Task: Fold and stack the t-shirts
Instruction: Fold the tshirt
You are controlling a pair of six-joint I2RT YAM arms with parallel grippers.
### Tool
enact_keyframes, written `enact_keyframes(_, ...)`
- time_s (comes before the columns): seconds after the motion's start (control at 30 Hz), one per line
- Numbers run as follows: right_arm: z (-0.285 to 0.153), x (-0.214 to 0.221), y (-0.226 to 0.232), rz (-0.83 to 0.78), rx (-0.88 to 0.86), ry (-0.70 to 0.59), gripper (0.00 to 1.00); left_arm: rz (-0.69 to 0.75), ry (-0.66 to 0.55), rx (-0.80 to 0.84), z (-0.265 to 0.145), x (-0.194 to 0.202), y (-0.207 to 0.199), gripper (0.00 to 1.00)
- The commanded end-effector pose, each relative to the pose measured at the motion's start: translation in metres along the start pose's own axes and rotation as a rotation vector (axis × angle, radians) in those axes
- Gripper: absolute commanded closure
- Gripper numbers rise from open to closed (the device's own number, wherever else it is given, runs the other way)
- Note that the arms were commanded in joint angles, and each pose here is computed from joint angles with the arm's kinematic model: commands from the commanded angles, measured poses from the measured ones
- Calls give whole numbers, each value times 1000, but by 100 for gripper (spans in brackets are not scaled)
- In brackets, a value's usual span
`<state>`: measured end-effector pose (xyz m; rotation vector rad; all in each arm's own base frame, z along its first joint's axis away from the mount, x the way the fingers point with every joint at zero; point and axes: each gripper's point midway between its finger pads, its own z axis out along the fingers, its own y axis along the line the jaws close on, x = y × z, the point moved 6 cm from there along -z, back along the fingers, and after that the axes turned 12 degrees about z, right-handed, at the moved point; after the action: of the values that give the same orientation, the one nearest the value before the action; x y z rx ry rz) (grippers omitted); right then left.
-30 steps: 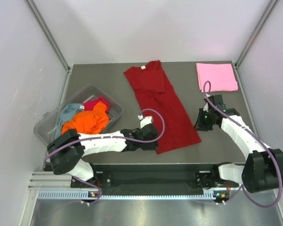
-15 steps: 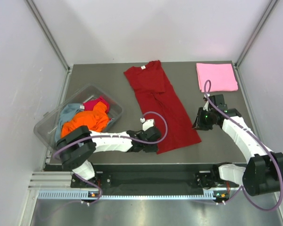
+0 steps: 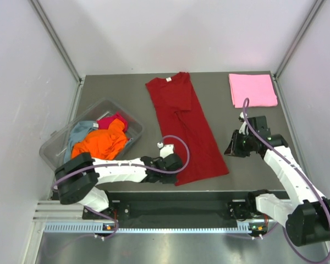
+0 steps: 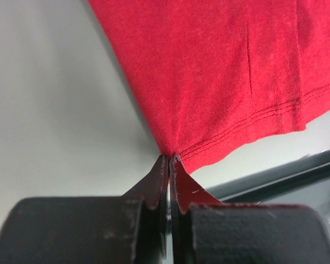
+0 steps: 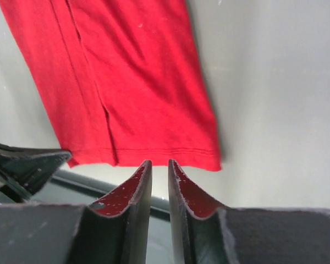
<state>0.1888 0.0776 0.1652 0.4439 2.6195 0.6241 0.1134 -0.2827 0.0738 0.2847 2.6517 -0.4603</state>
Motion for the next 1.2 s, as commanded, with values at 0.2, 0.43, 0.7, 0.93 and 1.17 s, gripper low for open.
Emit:
enact_keyframes(0.2,8,41,-3,89,-34,94,85,12,87,-118,-30,32,43,100)
enact_keyframes(0.43,26,69,14,-12,-22,175,80,-14,80,-181,-42,44,69,100)
enact_keyframes(0.7,32,86,17,11,-4,181,74,-27,53,-155,-56,41,71,87)
enact_keyframes(0.93,38,111,8,38,-20,212,72,-32,26,-70,-63,33,57,68)
enact_keyframes(1.17,42,122,4,49,-33,234,72,-36,33,-40,-59,35,54,65)
